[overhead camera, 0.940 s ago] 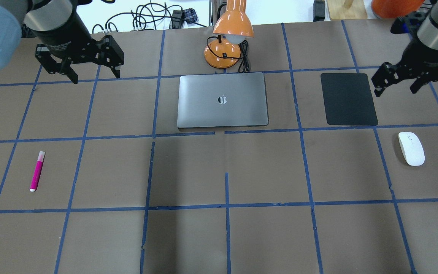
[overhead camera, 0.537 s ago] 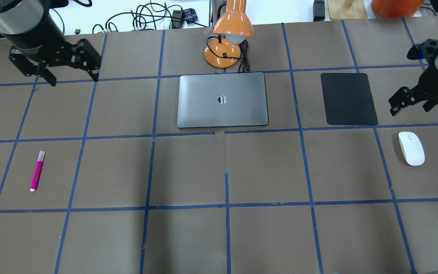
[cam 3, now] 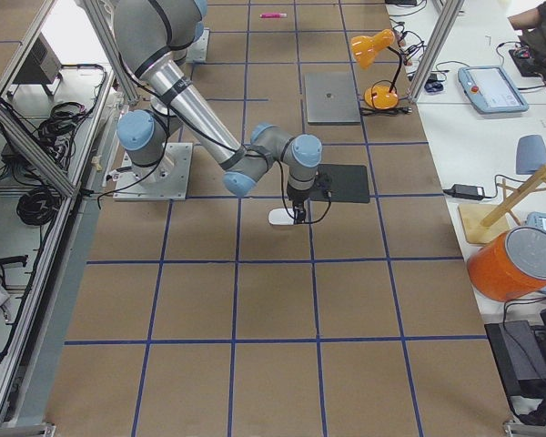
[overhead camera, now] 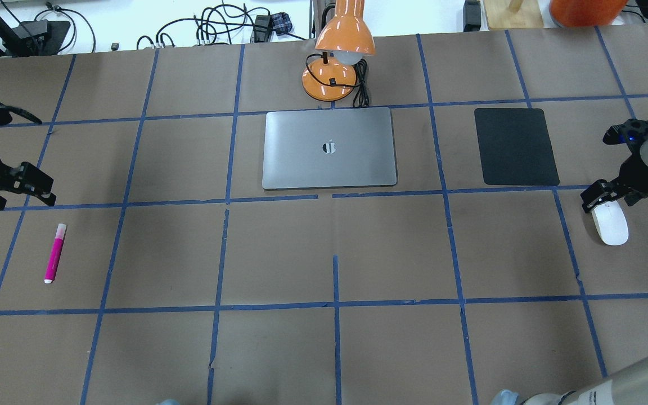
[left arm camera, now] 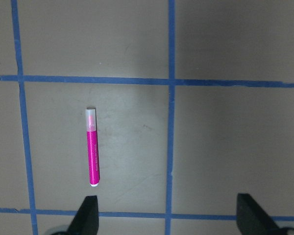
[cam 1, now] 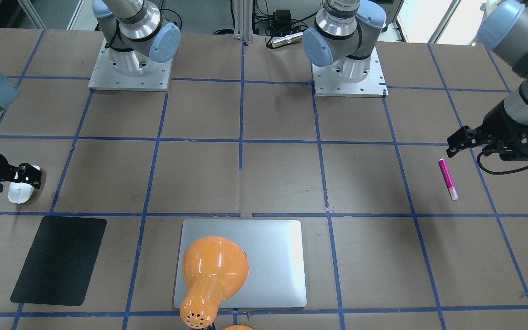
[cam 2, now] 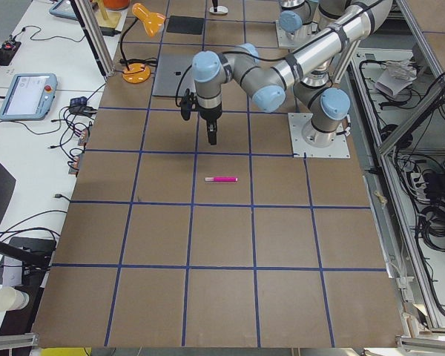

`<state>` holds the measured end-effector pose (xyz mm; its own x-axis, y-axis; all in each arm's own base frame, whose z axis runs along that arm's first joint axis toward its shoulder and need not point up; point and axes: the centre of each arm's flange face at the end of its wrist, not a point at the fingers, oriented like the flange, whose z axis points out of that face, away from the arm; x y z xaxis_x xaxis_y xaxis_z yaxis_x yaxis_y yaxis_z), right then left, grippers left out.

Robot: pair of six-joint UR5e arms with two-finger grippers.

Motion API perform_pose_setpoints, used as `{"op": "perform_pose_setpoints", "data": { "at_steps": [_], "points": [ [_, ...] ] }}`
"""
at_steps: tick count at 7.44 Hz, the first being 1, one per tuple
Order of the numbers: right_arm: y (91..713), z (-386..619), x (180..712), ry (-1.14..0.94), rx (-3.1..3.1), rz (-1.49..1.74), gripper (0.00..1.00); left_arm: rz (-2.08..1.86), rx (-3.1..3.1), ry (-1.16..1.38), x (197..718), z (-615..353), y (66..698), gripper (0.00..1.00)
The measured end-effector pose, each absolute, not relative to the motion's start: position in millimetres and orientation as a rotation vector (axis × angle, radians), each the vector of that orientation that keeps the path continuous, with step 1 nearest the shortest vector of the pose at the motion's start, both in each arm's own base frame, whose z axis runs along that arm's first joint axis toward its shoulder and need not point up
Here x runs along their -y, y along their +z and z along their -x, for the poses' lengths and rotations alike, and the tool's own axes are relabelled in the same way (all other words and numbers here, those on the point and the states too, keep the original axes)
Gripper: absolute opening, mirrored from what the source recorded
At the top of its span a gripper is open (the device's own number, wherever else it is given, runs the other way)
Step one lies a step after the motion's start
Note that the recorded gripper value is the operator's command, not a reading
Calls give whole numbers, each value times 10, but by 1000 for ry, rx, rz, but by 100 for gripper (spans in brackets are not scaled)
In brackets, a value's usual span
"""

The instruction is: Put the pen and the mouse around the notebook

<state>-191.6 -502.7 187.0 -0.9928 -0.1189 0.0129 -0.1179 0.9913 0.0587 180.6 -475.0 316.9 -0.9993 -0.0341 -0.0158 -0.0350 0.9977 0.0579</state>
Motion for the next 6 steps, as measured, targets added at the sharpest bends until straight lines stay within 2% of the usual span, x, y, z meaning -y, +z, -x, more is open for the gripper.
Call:
{"op": "perform_pose_setpoints", "data": {
  "at_steps": [2,4,5,6],
  "points": [
    [1799,1912,4965,-122,3127,-182,100,-2,-3131,101,4525,-2246,2404,79],
    [1751,1893,4914,-142,3123,-181,66,68,-3163,166,4395,-2397,1888,80],
    [1744,1898,4898,-156,3112,-192,42,125,-3169,187,4378,-2402,1765,68],
    [1755,1909,4898,-161,3103,-212,23,151,-3169,190,4382,-2408,1701,35]
  ]
}}
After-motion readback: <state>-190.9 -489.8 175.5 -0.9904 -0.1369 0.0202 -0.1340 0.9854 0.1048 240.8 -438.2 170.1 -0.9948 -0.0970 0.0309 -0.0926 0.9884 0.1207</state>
